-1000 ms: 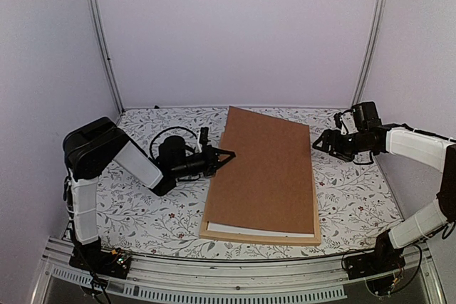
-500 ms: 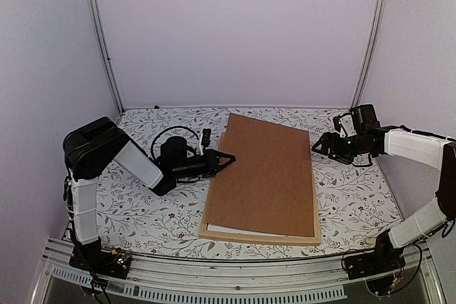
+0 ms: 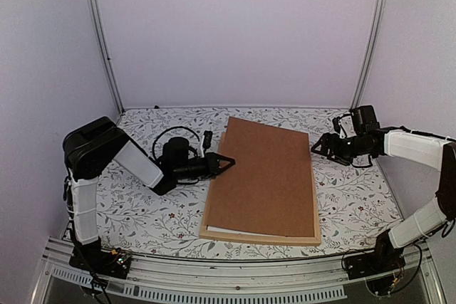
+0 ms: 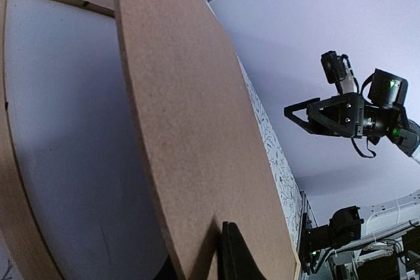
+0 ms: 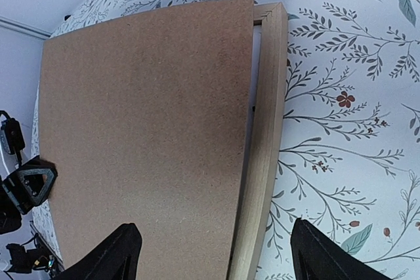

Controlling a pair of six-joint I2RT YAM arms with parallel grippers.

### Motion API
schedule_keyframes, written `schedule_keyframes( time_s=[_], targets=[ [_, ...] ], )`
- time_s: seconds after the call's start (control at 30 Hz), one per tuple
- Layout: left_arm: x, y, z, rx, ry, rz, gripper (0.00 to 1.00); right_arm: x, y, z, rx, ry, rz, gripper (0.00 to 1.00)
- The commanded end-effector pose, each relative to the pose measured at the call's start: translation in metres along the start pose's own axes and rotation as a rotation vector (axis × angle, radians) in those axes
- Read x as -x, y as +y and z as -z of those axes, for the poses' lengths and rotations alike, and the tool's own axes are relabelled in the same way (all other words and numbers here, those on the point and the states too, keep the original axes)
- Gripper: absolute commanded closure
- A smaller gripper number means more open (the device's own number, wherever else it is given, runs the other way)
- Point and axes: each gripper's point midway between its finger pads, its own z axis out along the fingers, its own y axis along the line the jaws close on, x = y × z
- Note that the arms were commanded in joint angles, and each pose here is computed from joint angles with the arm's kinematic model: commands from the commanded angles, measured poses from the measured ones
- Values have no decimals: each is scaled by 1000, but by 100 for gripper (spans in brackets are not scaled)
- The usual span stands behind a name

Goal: Put the photo into the frame
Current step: Place the backboard on the frame body.

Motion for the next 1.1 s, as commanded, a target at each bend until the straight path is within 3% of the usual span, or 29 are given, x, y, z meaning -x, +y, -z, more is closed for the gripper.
schedule_keyframes(
  time_s=[0.0, 0.37, 0.77, 1.07],
  targets=[
    [-18, 4, -4, 47, 81, -132, 87, -6, 5, -3, 51, 13, -9, 18],
    [-12, 4, -12, 77, 102, -200, 81, -5, 13, -11, 75, 10, -7, 17],
    [-4, 0, -4, 95, 59, -246, 95, 54, 3, -47, 48, -54, 79, 18],
    [-3, 0, -1, 103, 51, -256, 96, 88, -1, -77, 134, -58, 99, 20]
  ],
)
